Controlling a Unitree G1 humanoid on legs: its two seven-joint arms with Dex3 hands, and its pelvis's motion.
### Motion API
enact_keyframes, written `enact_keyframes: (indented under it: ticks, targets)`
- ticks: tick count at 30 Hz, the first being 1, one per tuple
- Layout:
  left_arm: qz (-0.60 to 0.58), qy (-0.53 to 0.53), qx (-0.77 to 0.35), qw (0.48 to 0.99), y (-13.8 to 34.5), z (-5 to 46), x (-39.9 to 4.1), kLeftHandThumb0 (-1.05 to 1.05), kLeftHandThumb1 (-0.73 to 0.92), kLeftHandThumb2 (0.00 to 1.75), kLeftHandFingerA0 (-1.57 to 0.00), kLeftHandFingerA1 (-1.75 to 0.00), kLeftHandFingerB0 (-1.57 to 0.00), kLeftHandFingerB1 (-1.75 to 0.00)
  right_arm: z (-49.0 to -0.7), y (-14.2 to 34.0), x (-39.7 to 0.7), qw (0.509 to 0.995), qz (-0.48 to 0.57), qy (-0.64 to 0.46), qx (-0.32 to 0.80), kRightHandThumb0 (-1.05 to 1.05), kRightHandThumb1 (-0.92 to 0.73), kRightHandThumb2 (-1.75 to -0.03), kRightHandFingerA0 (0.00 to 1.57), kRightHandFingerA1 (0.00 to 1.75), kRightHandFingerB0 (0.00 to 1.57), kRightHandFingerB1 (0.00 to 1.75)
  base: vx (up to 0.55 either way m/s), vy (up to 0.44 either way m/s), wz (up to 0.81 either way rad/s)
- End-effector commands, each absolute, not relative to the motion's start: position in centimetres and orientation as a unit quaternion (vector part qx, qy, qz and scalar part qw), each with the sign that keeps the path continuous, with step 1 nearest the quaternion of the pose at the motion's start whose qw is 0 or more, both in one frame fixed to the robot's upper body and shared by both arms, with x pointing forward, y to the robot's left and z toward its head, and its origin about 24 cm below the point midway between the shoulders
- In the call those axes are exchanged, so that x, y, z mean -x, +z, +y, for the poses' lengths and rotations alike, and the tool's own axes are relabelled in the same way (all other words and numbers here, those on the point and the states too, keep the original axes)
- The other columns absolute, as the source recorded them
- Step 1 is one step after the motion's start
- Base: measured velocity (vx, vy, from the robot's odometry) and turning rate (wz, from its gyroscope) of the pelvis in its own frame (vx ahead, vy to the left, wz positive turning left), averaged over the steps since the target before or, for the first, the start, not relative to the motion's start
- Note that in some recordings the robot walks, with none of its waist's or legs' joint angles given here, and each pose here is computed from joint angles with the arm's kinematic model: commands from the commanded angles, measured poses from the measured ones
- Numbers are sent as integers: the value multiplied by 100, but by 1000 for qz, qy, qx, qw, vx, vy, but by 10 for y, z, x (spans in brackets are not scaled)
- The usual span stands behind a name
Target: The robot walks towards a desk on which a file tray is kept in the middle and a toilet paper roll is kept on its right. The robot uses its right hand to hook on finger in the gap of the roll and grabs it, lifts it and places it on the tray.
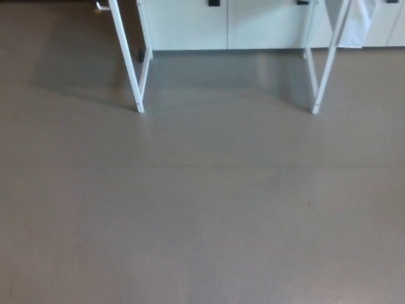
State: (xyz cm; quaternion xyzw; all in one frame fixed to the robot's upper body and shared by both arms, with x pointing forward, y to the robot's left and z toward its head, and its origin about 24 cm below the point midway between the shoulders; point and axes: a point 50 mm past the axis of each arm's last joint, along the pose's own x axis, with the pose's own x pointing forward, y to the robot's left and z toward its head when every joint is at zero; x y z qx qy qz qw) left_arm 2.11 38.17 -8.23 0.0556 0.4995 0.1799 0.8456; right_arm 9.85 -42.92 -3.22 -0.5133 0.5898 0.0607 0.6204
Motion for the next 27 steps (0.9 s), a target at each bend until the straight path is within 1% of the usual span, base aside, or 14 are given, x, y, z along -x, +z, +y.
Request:
enact_keyframes:
  ticks: [1, 6, 7, 8, 10, 14, 15, 17, 18, 21, 23, 25, 27]
  targets:
    - [493, 186, -70, 847, -76, 390, -24, -67, 79, 63, -41, -41, -28, -34, -431, -32, -94, 615, 597, 58, 511, -61, -62, -104, 34, 61, 40, 57, 343, -60, -4]
    - [487, 185, -62, 851, -74, 389, -25, -63, 80, 63, -38, -38, -26, -32, -430, -33, -94, 616, 597, 58, 510, -61, -62, -104, 34, 61, 40, 57, 344, 37, -18]
    - [487, 188, -60, 851, -74, 389, -25, -64, 78, 63, -40, -39, -28, -33, -430, -33, -94, 616, 597, 58, 510, -61, -62, -104, 34, 61, 40, 57, 452, 146, -19]
    - [487, 194, -55, 850, -75, 389, -25, -64, 78, 63, -40, -39, -28, -33, -430, -33, -94, 616, 597, 58, 510, -61, -62, -104, 34, 61, 40, 57, 572, 169, -15]
    - [494, 192, -70, 845, -76, 390, -26, -67, 78, 63, -42, -41, -29, -34, -430, -33, -93, 616, 598, 58, 510, -61, -62, -104, 34, 61, 40, 57, 609, 123, -114]
    - [489, 195, -59, 848, -76, 390, -27, -66, 78, 63, -41, -40, -28, -34, -430, -32, -96, 617, 596, 58, 511, -61, -62, -104, 34, 61, 40, 57, 583, 109, -11]
    - [488, 188, -60, 850, -75, 390, -27, -64, 80, 64, -38, -39, -25, -33, -430, -32, -96, 617, 596, 58, 511, -61, -62, -104, 34, 61, 40, 57, 340, 62, 1]
    - [490, 183, -67, 850, -75, 390, -27, -66, 80, 64, -39, -40, -26, -33, -430, -32, -96, 617, 596, 58, 511, -61, -62, -104, 34, 61, 40, 57, 337, 16, 7]
    - [492, 185, -72, 848, -75, 390, -27, -67, 78, 63, -41, -41, -28, -34, -430, -32, -96, 617, 596, 58, 511, -61, -62, -104, 34, 61, 40, 57, 296, -28, 9]
    - [489, 191, -62, 849, -76, 391, -27, -67, 78, 63, -41, -40, -28, -34, -430, -32, -96, 617, 596, 58, 511, -61, -62, -104, 34, 61, 40, 57, 400, -87, 16]
    - [489, 183, -78, 849, -76, 390, -28, -67, 80, 64, -40, -40, -26, -33, -430, -32, -96, 617, 596, 58, 511, -61, -62, -104, 34, 61, 40, 57, 563, -162, 9]
    - [488, 176, -80, 851, -75, 389, -28, -64, 82, 64, -37, -38, -24, -32, -430, -32, -96, 617, 596, 58, 511, -61, -62, -104, 34, 61, 40, 57, 484, -346, 81]
    - [493, 179, -77, 848, -75, 390, -28, -66, 81, 64, -39, -40, -25, -33, -430, -32, -96, 617, 596, 58, 511, -61, -62, -104, 34, 61, 40, 57, 471, -343, 35]
